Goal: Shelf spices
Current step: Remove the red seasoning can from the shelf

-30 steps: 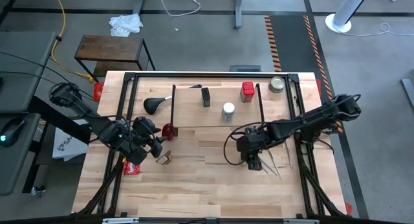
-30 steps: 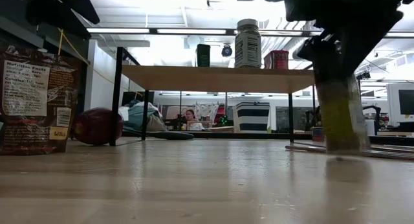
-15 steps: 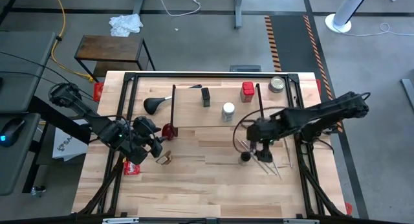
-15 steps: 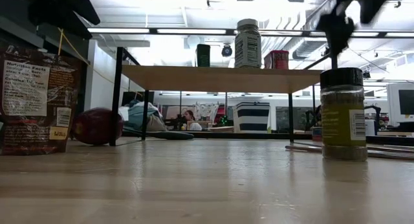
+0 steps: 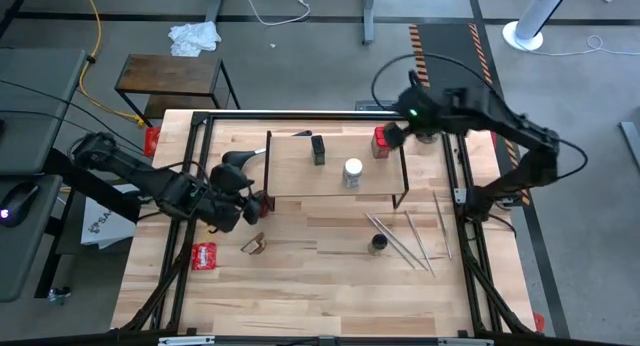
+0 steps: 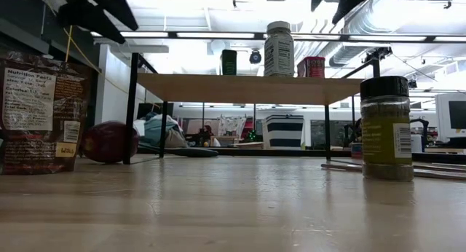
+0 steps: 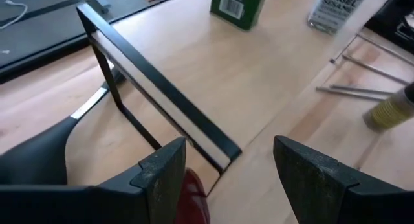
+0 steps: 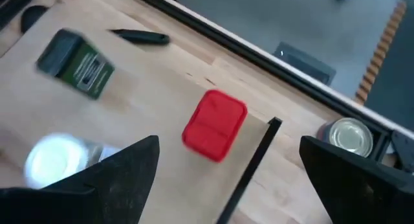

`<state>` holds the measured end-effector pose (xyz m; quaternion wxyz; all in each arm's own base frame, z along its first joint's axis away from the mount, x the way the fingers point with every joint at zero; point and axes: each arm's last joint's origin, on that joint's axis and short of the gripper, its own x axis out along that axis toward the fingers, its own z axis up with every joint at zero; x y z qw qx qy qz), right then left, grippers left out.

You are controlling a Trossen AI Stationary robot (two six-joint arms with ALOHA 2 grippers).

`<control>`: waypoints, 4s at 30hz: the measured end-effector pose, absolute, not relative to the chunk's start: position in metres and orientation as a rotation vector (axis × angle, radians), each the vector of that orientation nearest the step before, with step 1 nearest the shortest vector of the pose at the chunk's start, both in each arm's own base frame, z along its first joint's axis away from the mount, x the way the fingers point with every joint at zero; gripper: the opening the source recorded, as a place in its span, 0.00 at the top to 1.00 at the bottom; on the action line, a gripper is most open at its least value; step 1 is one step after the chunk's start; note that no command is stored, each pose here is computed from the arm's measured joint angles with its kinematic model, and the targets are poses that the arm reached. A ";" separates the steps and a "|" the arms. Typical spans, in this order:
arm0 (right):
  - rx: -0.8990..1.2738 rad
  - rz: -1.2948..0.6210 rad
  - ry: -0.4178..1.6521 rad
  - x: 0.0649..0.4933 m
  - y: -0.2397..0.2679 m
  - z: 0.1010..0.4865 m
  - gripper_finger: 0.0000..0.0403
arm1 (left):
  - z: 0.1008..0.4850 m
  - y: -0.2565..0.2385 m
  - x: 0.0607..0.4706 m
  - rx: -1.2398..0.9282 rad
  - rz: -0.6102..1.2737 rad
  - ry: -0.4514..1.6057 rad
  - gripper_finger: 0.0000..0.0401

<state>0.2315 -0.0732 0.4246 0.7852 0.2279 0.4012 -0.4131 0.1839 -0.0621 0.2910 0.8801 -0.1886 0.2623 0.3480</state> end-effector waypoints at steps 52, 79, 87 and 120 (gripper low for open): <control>0.798 -1.115 1.185 0.311 -0.136 0.329 0.30 | 0.289 -0.059 0.190 -0.432 0.602 0.676 0.43; 0.553 -0.372 0.987 0.177 0.047 0.443 0.50 | 0.289 -0.055 0.191 -0.446 0.639 0.656 0.43; 0.544 -0.252 1.349 0.162 0.146 0.316 0.50 | 0.289 -0.054 0.192 -0.519 0.667 0.631 0.43; 0.450 0.012 1.488 0.157 0.175 0.186 0.09 | 0.310 -0.053 0.199 -0.508 0.635 0.535 0.43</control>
